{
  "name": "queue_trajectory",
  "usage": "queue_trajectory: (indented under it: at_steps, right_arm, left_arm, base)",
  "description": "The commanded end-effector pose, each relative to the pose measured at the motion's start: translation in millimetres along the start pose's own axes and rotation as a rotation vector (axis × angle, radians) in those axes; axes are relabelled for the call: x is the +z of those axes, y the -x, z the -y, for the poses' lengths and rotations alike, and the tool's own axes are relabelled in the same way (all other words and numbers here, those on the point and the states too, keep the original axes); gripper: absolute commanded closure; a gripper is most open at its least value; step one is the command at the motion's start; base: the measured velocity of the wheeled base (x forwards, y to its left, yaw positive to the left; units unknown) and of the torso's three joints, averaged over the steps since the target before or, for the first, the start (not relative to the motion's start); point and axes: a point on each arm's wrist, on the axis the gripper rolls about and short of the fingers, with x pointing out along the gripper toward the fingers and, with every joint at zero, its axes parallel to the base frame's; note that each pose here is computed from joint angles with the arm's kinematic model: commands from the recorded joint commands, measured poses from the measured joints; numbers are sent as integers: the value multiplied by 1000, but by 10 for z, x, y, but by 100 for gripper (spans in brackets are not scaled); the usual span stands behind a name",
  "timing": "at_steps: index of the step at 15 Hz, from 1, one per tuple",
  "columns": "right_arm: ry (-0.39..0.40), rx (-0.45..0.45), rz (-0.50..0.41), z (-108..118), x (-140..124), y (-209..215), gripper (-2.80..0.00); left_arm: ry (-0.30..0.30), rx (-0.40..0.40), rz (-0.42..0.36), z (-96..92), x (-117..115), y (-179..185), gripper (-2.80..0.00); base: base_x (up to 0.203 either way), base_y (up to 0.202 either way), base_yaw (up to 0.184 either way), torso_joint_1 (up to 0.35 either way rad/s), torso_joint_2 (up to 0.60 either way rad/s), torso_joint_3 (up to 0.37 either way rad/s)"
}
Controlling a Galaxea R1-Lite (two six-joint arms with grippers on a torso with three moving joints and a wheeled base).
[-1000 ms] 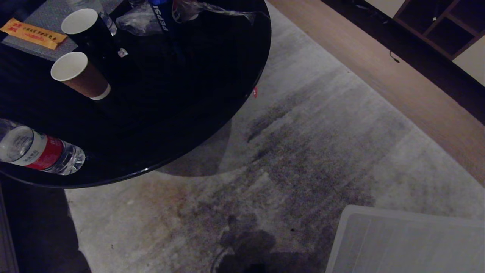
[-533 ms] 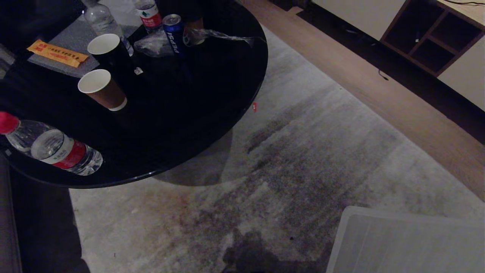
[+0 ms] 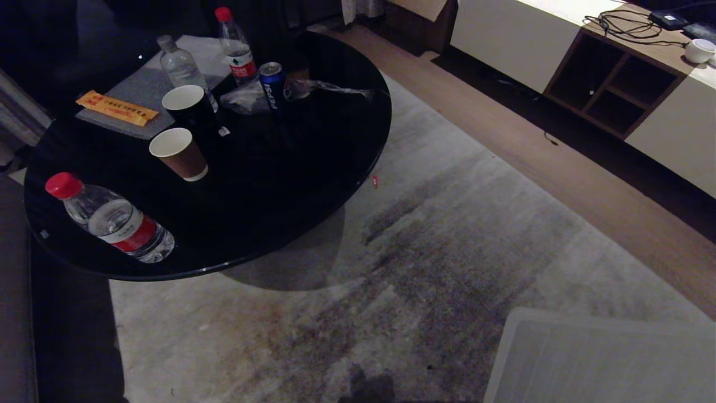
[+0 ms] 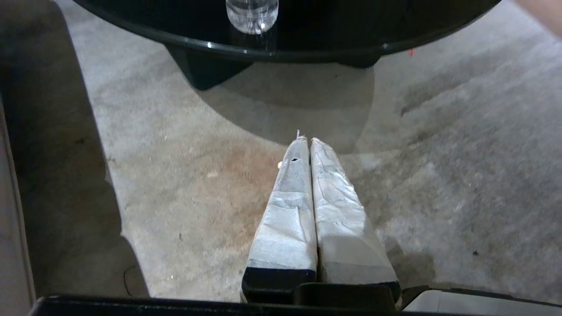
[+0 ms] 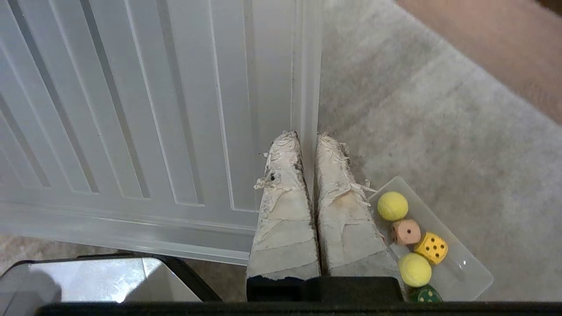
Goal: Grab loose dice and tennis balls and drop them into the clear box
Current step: Close the lid
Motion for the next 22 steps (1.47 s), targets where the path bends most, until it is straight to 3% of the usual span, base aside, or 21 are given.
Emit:
queue_trajectory:
  at_steps: [1,22]
  right_arm:
    - [0,0,-1,0,0,-1,0]
    - [0,1,0,0,1,-1,0]
  left_arm:
    - [1,1,-2,0,-3,-2,0]
    - [2,2,-3,-1,-5,-2,0]
  base:
    - [0,0,0,-2,2,192]
    - [0,0,0,2,1,203]
